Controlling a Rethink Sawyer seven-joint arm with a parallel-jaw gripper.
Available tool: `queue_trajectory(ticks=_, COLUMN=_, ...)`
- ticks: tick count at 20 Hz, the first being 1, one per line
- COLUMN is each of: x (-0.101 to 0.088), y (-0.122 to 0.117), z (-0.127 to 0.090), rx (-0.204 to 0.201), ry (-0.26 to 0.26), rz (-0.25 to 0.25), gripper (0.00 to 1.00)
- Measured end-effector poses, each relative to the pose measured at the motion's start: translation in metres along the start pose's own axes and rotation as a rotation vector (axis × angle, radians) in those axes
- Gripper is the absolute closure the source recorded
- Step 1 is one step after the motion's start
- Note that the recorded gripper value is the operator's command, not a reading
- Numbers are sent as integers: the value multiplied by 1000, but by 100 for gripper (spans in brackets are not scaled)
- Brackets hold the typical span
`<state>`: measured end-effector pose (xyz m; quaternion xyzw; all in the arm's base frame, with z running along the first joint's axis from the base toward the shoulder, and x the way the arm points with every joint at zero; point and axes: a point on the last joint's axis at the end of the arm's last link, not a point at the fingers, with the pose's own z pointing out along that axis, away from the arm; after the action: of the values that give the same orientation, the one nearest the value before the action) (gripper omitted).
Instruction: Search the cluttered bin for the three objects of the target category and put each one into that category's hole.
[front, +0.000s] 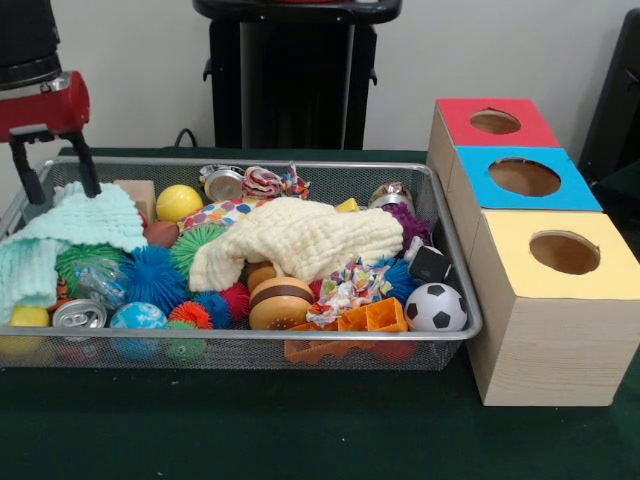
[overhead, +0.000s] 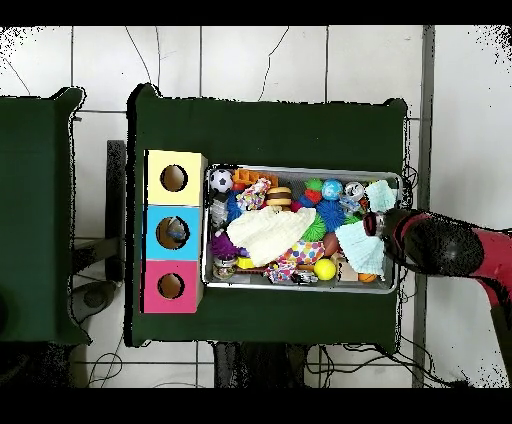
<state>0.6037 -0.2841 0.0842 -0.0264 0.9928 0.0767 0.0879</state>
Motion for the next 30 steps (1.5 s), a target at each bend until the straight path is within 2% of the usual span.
queue_trajectory(ticks=7, x=3, y=16, z=8, rx=-8, ry=6, rz=-24, gripper=0)
queue_trajectory(ticks=17, x=4, y=23, z=29, rx=8, ry=-40, rz=-28, gripper=0)
queue_trajectory(ticks=30, x=26, y=32, z=73, rx=-37, ry=-45, rz=3, gripper=0)
